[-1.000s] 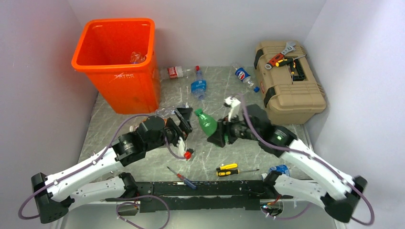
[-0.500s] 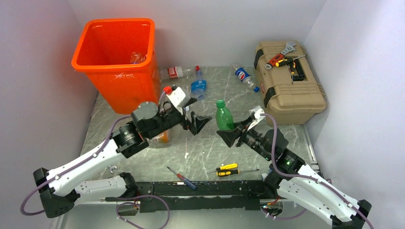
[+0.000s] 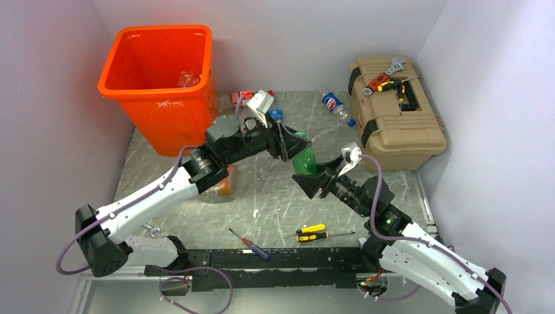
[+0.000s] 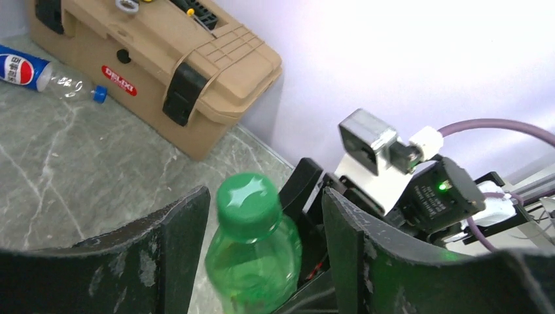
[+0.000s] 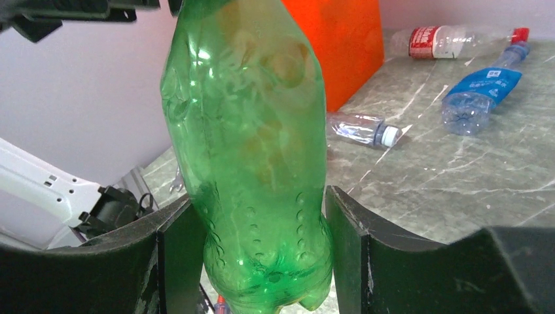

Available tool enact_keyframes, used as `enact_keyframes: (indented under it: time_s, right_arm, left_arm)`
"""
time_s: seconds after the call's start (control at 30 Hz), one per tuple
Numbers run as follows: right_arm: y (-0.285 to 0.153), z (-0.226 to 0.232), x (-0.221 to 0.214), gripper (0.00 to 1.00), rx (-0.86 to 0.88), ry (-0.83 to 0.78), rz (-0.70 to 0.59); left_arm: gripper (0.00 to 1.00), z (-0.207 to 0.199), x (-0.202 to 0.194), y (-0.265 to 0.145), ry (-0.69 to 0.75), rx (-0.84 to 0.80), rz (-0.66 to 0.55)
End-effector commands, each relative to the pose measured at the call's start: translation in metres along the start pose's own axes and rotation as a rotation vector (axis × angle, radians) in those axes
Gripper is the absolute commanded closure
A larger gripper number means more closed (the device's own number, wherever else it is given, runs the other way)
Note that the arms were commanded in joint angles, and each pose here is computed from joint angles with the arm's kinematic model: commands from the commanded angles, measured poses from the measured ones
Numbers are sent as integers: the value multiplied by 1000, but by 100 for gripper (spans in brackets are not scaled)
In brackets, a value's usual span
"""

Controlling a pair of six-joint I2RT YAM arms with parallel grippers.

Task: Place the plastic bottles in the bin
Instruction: Place the plastic bottle in the trash bin.

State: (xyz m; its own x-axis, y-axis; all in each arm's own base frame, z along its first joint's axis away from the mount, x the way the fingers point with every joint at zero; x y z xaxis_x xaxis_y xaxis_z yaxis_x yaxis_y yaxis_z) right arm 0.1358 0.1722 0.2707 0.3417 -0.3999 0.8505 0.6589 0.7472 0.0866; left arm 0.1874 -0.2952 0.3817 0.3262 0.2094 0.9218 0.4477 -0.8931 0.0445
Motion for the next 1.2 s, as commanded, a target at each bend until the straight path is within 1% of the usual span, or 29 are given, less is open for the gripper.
enact_keyframes:
  time_s: [0.0, 0.03, 0.07, 0.1, 0.17, 0.2, 0.23, 0.3, 0.33, 0.43, 0.47, 0.57, 0.67, 0.7, 0.73, 0.77, 0.8, 0.83, 0.87, 0.9, 1.0, 1.07, 1.17]
  right_arm:
    - [3, 10, 11, 71, 65, 6, -52]
    - [3, 10, 10, 71, 65, 6, -54]
    - [3, 9, 10, 71, 64, 6, -55]
    - [3, 9, 10, 71, 60, 6, -56]
    - [3, 8, 10, 71, 57, 3, -56]
    - [2, 8, 10, 71, 55, 2, -56]
    - [2, 8, 10, 71, 53, 2, -60]
    - [1, 8, 11, 71, 48, -1, -66]
    - [1, 8, 12, 71, 46, -2, -68]
    - [1, 7, 11, 71, 47, -1, -69]
    - [2, 7, 11, 71, 46, 1, -67]
    - [2, 7, 11, 71, 46, 5, -71]
    - [2, 7, 11, 70, 43, 10, -68]
    - [2, 7, 11, 67, 38, 14, -63]
    - [2, 7, 12, 59, 29, 20, -56]
    - [2, 7, 12, 47, 19, 24, -48]
    - [2, 8, 13, 32, 10, 26, -32]
    - [2, 8, 14, 21, -1, 28, -20]
    - [1, 9, 15, 5, -15, 31, -6]
    - [0, 10, 18, 1, -26, 30, 10]
    - [-8, 14, 26, 0, -47, -3, 37]
    - [-17, 15, 36, 0, -87, -37, 37]
    - [-31, 14, 47, 0, -140, -61, 15]
  left_arm:
    - [33, -16, 23, 2, -16, -98, -53]
    - [36, -16, 23, 3, -16, -99, -55]
    - [42, -15, 22, 3, -16, -99, -53]
    - [50, -15, 21, 3, -17, -95, -49]
    - [58, -14, 18, 5, -20, -100, -38]
    - [57, -14, 17, 6, -22, -105, -32]
    - [53, -14, 16, 7, -22, -116, -24]
    - [38, -15, 14, 8, -19, -129, -4]
    - [34, -15, 14, 9, -18, -127, 4]
    - [34, -14, 11, 10, -20, -124, 13]
    - [37, -13, 11, 10, -19, -122, 15]
    - [57, -13, 9, 11, -15, -131, 25]
    - [83, -13, 11, 9, -2, -129, 18]
    - [92, -13, 12, 7, 13, -123, 13]
    - [100, -12, 14, 5, 29, -104, 9]
    - [100, -12, 18, 1, 48, -85, 3]
    - [100, -12, 23, -2, 77, -61, -8]
    - [100, -11, 29, -7, 112, -35, -17]
    - [100, -11, 36, -13, 146, 0, -21]
    - [100, -10, 44, -19, 190, 36, -31]
    - [100, -7, 76, -44, 341, 191, -68]
    - [100, -3, 110, -69, 468, 360, -115]
    - [100, -2, 165, -110, 626, 624, -230]
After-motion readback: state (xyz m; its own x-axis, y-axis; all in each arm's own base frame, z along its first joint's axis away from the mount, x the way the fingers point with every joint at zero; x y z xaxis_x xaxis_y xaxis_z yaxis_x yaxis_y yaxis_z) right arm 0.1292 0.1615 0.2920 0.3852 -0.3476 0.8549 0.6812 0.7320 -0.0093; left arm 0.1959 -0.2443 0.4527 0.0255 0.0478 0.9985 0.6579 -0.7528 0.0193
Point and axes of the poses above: each gripper's point midway between its finger pads, its own y axis out along the fingers, its own z axis along the line the jaws close on, x = y × z, the point moved 8 cm from there along -y, back along the fingers, and after that the axes turned 8 degrees about y, right-handed, at the moved point
